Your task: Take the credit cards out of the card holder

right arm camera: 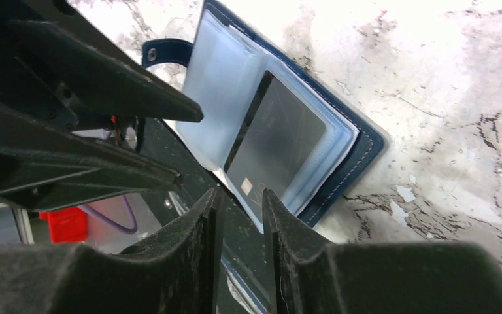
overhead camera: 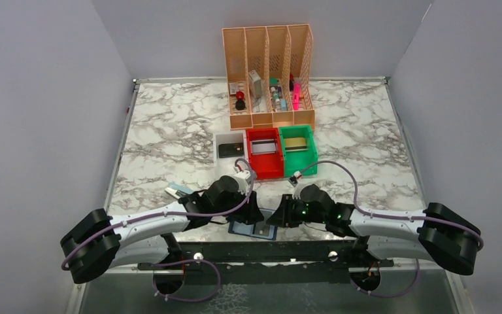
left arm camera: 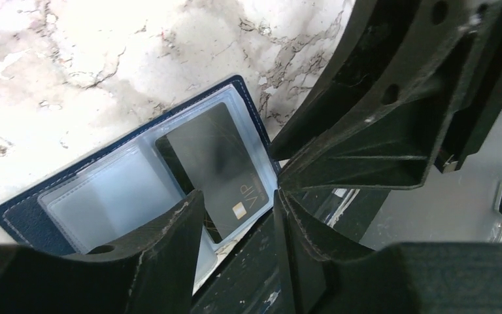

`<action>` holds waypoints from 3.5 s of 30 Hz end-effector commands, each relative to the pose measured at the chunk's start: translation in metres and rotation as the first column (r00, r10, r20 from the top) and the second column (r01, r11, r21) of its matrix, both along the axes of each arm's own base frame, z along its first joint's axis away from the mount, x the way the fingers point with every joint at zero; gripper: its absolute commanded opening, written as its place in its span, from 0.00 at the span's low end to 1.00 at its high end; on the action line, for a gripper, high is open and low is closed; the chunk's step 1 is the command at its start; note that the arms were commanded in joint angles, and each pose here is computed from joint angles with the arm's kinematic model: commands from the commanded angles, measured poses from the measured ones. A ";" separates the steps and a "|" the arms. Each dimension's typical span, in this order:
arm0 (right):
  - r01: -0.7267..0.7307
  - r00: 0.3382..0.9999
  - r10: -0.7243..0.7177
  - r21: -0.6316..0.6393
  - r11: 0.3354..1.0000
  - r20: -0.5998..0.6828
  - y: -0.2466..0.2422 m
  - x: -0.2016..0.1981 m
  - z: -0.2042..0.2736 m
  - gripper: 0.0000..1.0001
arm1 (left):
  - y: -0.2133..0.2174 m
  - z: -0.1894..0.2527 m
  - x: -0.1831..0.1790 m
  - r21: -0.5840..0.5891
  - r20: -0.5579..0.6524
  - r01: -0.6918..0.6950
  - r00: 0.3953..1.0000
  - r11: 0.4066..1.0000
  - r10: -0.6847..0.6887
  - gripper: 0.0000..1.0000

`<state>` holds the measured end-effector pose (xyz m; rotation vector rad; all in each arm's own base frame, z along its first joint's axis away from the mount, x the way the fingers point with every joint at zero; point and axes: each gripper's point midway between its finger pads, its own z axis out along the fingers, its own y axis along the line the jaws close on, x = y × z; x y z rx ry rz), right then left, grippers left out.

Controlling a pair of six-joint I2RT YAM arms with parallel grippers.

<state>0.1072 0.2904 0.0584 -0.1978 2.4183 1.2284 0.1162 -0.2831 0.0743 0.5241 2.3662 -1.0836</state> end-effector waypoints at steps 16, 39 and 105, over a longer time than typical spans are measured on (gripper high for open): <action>0.094 0.990 -0.110 -0.178 0.980 -0.087 -0.016 0.005 -0.048 0.24 | -0.004 -0.032 0.010 0.161 0.006 -0.036 0.999 0.986 0.035 0.38; 0.157 0.972 -0.192 -0.233 0.960 -0.138 -0.017 0.010 -0.065 0.05 | 0.024 -0.035 0.015 0.199 0.059 -0.143 0.989 0.969 0.134 0.48; 0.144 0.989 -0.131 -0.230 0.962 0.073 -0.009 0.040 -0.015 0.26 | 0.041 -0.041 0.008 0.080 0.029 -0.222 0.975 0.972 0.220 0.00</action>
